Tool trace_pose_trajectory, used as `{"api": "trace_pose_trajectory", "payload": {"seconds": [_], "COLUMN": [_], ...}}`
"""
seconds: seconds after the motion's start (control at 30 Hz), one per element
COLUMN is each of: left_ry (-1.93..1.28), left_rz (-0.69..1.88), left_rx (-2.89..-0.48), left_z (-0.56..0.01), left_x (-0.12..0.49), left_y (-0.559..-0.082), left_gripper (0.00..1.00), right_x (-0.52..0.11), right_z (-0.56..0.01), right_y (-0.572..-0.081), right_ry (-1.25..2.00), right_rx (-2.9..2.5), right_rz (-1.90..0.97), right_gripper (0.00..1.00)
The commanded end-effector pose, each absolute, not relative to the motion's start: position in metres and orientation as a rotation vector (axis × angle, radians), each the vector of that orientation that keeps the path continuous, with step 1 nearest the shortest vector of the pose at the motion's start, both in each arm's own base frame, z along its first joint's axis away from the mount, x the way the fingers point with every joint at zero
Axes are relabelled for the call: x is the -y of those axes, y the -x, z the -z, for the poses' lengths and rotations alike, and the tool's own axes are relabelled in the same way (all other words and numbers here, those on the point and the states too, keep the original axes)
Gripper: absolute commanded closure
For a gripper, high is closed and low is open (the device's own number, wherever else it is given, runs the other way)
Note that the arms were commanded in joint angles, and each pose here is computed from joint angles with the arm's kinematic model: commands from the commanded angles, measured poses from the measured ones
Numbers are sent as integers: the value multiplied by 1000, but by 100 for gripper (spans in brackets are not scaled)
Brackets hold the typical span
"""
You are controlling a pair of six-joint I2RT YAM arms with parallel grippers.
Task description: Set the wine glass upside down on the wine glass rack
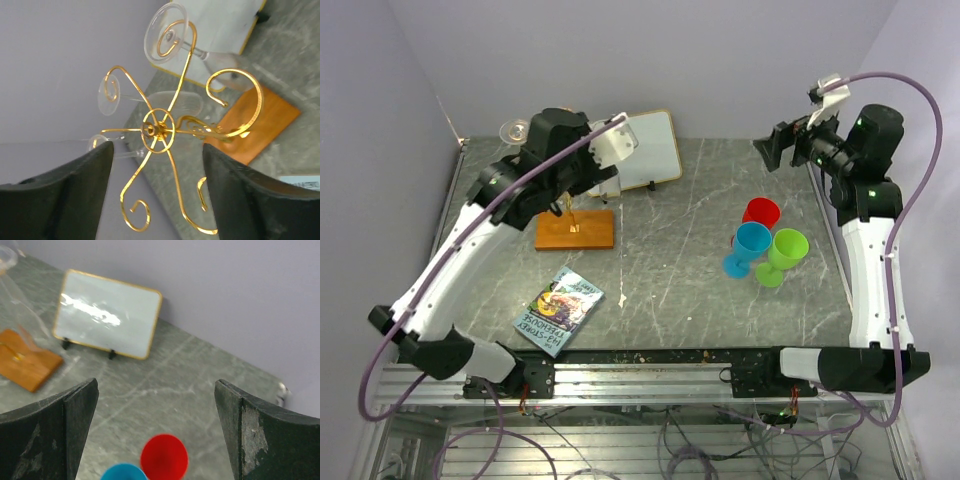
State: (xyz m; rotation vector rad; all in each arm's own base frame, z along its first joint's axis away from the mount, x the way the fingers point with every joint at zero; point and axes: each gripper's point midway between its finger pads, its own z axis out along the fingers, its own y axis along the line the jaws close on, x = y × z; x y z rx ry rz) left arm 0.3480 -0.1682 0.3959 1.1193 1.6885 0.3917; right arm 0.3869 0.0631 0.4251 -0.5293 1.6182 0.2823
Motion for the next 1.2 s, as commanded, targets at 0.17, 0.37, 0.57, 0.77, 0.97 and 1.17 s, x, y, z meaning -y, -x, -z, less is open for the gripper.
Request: {"api": "trace_pose_trajectory", "payload": {"seconds": [0.17, 0.37, 0.57, 0.77, 0.97, 1.17], "left_ry": [-1085, -1004, -921, -863, -845, -833], "left_rz": [-17, 50, 88, 82, 102, 111], "left_rx": [-1680, -1684, -1664, -1662, -1656, -1662], "left_z": [-404, -402, -409, -409, -409, -406], "left_x": [156, 130, 110, 94, 90, 89], "left_y": [-289, -272, -254, -245, -237, -239], "left_gripper": [0, 1, 0, 1, 1, 0], "right_x": [0, 30, 38, 37, 36, 33], "right_z": [-359, -331, -278, -238, -201, -186], "right_y": [-372, -375, -381, -376, -373, -380], "right_ry": [433, 357, 352, 370, 382, 397], "right_rx": [-1817, -1918, -2110, -2245, -2358, -2401], "right_rz": [27, 120, 108, 67, 24, -12], "right_gripper": [0, 6, 16, 27, 38, 49]}}
